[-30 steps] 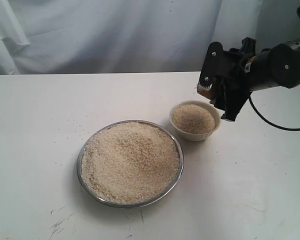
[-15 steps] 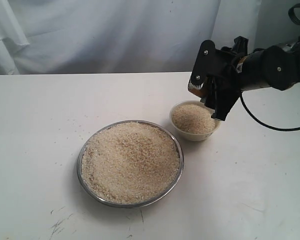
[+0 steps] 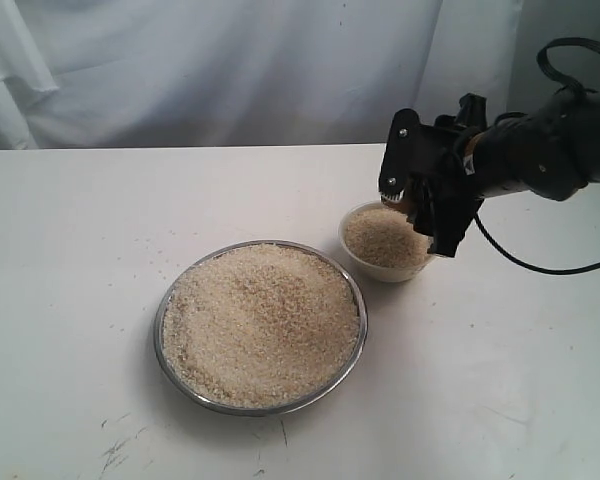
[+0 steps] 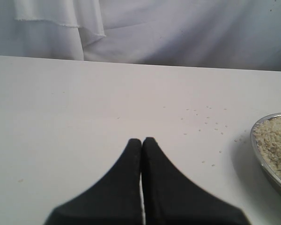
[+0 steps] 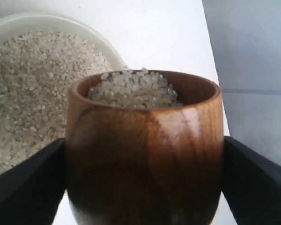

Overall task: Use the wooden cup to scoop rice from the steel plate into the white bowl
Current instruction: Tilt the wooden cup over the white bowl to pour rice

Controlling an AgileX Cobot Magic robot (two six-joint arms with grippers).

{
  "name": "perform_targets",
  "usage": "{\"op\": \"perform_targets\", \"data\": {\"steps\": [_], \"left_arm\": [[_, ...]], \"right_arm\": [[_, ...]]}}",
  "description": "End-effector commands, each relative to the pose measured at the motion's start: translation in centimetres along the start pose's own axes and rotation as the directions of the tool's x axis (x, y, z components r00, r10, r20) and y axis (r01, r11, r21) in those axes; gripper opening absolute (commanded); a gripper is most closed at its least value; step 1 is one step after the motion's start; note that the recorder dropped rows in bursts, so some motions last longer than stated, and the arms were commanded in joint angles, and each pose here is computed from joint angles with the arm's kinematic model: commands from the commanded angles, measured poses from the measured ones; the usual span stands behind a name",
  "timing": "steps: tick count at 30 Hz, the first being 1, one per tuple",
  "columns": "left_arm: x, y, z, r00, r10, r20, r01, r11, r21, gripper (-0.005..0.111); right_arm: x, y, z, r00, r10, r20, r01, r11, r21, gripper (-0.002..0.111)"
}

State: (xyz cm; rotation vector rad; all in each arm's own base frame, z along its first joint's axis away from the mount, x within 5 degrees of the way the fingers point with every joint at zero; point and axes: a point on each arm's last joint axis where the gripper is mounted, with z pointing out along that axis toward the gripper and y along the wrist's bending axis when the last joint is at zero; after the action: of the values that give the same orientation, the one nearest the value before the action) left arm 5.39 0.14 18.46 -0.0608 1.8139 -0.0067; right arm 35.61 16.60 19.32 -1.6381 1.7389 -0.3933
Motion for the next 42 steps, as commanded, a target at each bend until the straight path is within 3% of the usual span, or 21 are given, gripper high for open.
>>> {"op": "perform_targets", "data": {"steps": [1,12,29,42], "left_arm": [[0.0,0.0,0.0,1.0,0.001,0.012,-0.001,1.0,0.003,0.0],[0.0,0.0,0.0,1.0,0.001,0.012,-0.001,1.0,0.003,0.0],[0.0,0.0,0.0,1.0,0.001,0.012,-0.001,1.0,0.003,0.0],[0.0,0.0,0.0,1.0,0.001,0.012,-0.001,1.0,0.003,0.0]], "right_arm": [[-0.2,-0.8,-0.4,0.998,-0.043,-0.035,0.044,0.998,0.041,0.0],[-1.1,-0.1,-0.7,0.98,-0.157,-0.119,0.163,0.986,0.039,0.0],[-0.9,1.1,-0.5,0.952,-0.253,-0.172,0.257,0.966,0.004,0.0],[-1.2,1.0,-0.6,0.934,-0.279,-0.222,0.294,0.955,0.039,0.0]]}}
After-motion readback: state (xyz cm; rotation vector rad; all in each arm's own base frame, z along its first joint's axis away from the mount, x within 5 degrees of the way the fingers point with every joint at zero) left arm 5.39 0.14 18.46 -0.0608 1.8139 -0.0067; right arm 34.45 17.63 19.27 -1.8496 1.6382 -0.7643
